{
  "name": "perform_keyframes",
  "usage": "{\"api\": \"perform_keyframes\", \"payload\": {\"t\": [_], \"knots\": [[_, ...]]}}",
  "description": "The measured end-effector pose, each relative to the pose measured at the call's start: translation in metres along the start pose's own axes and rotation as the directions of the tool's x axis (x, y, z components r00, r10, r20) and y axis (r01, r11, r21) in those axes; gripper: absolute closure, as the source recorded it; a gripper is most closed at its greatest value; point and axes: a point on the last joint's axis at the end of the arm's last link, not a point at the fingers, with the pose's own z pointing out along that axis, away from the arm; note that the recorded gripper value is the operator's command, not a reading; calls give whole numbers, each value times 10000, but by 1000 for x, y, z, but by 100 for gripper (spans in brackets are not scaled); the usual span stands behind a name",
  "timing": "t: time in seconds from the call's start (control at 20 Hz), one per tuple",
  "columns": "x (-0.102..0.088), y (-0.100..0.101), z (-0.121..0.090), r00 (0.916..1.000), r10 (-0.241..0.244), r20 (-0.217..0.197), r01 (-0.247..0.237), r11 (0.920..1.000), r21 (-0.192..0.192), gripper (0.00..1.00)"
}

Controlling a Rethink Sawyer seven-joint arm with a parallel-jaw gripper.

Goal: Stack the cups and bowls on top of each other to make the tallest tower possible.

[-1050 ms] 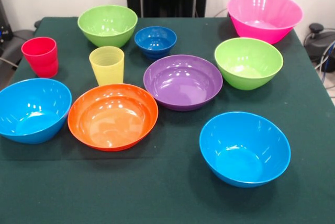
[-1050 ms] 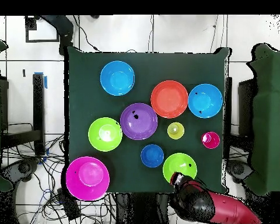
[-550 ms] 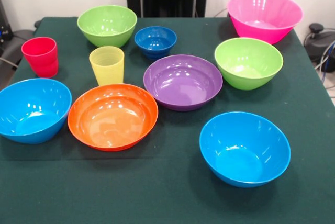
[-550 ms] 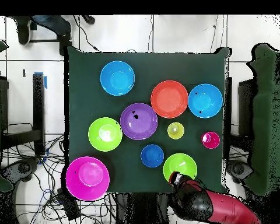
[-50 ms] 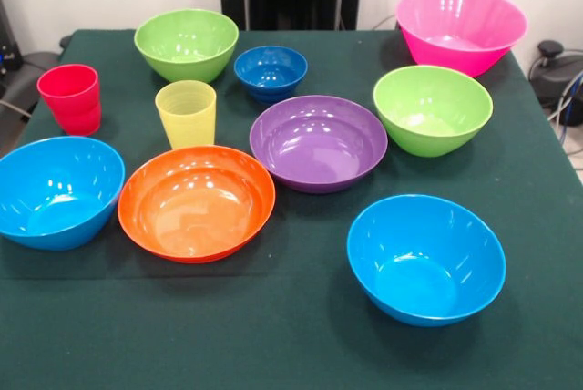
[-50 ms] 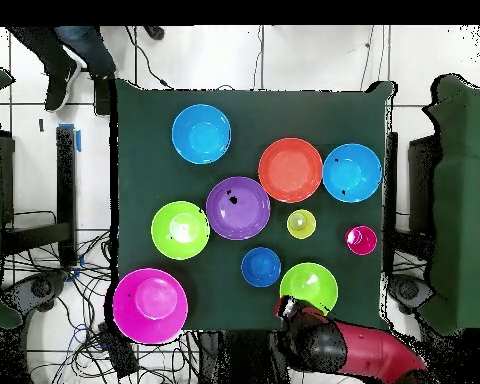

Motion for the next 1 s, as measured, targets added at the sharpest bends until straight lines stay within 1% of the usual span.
{"api": "perform_keyframes", "payload": {"t": [0.1,0.25,0.4,0.65,0.8,0.85,1.0], "knots": [[3,6,4,9999,-132,-43,131,9999,-33,0],[13,23,15,9988,-487,-111,485,9987,-130,0],[21,29,23,9981,-593,-139,590,9981,-157,0],[37,30,37,9977,-593,-321,588,9982,-152,0],[42,27,40,9977,-522,-430,519,9986,-100,0],[45,23,42,9976,-449,-522,448,9990,-30,0],[46,20,41,9975,-498,-511,499,9988,-3,0]]}}
